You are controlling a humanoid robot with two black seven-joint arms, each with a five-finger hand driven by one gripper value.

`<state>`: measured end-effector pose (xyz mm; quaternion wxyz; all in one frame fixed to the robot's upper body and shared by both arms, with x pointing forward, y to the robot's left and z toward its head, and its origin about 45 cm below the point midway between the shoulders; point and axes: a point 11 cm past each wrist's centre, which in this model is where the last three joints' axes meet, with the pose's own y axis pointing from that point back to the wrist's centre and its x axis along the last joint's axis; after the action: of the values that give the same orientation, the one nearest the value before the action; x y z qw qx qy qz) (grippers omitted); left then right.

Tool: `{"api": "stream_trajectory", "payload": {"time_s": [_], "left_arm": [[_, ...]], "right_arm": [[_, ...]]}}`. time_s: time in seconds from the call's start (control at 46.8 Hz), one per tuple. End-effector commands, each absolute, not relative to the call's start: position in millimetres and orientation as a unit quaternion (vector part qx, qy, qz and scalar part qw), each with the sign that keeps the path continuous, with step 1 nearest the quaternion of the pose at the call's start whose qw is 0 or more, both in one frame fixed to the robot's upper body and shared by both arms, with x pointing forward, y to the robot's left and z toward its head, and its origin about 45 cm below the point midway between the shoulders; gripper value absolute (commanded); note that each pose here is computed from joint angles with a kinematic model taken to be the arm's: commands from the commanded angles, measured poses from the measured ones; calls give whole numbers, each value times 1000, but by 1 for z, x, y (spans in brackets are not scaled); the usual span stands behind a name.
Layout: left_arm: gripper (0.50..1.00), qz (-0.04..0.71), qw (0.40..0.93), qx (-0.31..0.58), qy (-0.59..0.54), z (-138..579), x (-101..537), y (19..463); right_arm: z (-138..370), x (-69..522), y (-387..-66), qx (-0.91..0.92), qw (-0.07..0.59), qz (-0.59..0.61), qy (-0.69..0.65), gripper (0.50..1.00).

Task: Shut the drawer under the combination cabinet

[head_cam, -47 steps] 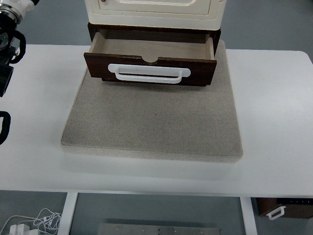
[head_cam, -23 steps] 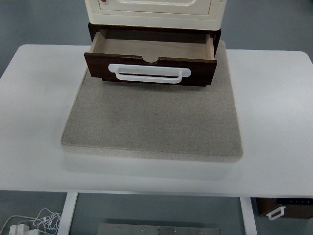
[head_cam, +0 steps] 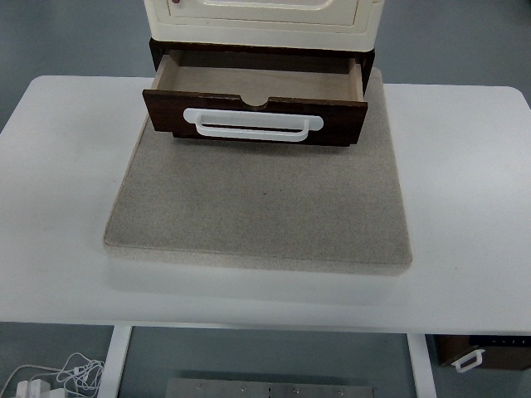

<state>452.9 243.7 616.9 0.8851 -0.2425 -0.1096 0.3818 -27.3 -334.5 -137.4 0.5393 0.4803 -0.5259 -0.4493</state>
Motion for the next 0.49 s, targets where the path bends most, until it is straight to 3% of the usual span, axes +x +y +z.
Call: {"api": "stream_trajectory", "payload": {"time_s": [0.0, 0.47], "left_arm": [[988, 363, 899, -214, -121, 614, 444, 212], [984, 240, 951, -69, -184, 551, 397, 60]], "right_arm": [[-137, -27, -334, 480, 539, -449, -526, 952], [-137, -27, -334, 480, 539, -449, -526, 952]]}}
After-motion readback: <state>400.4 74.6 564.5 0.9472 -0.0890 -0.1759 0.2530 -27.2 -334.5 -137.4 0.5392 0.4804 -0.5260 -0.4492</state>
